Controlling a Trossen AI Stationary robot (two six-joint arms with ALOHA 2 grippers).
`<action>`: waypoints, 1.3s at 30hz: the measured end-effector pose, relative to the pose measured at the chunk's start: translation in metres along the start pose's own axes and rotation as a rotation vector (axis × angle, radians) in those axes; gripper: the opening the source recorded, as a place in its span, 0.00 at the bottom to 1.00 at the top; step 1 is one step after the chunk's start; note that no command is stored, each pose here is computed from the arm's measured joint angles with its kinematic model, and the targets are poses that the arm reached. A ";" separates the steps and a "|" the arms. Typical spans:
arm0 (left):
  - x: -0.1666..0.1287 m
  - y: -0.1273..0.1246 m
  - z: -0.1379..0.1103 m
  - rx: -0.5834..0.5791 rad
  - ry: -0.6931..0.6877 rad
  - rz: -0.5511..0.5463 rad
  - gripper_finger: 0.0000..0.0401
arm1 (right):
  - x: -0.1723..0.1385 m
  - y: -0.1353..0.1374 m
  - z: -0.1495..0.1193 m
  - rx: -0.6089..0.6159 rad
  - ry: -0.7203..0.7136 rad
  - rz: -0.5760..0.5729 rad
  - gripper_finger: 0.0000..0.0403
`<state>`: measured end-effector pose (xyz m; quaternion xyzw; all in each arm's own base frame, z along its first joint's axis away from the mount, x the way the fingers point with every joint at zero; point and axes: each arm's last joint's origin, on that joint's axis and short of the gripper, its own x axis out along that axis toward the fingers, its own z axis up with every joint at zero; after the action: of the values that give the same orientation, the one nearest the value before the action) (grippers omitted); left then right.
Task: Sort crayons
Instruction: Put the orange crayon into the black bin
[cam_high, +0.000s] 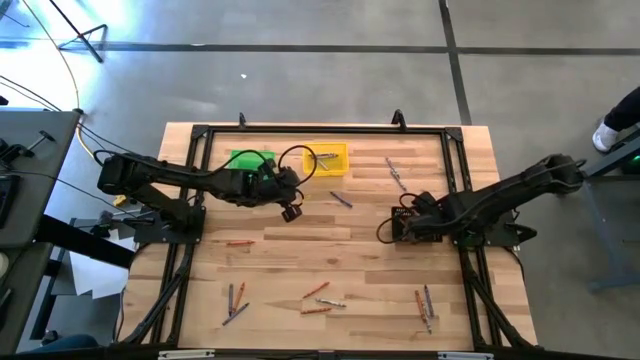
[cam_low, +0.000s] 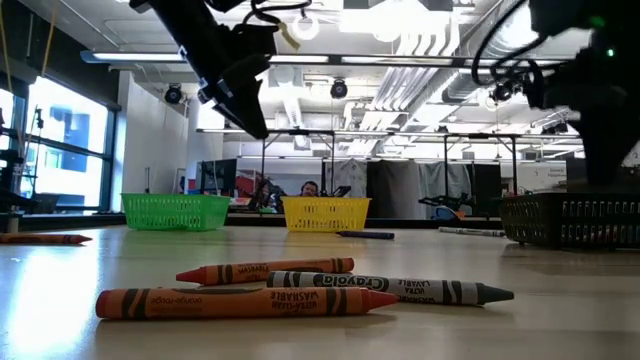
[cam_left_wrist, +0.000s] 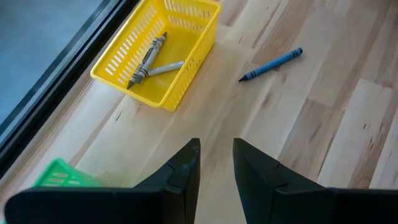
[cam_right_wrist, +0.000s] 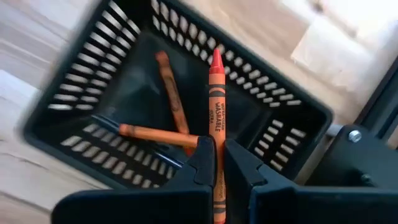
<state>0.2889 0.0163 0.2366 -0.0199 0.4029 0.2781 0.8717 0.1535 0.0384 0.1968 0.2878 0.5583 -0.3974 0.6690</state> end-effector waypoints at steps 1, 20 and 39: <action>0.000 0.000 0.001 -0.004 -0.007 -0.002 0.20 | 0.004 -0.001 -0.001 0.003 0.013 -0.001 0.02; 0.000 -0.001 0.003 -0.014 -0.028 -0.008 0.20 | 0.014 -0.003 -0.001 -0.070 0.033 0.010 0.06; 0.000 -0.003 0.000 -0.006 0.019 -0.093 0.20 | 0.014 0.006 0.002 -0.215 -0.007 0.100 0.23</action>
<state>0.2904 0.0140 0.2364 -0.0441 0.4090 0.2382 0.8798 0.1605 0.0370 0.1832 0.2406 0.5801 -0.3024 0.7171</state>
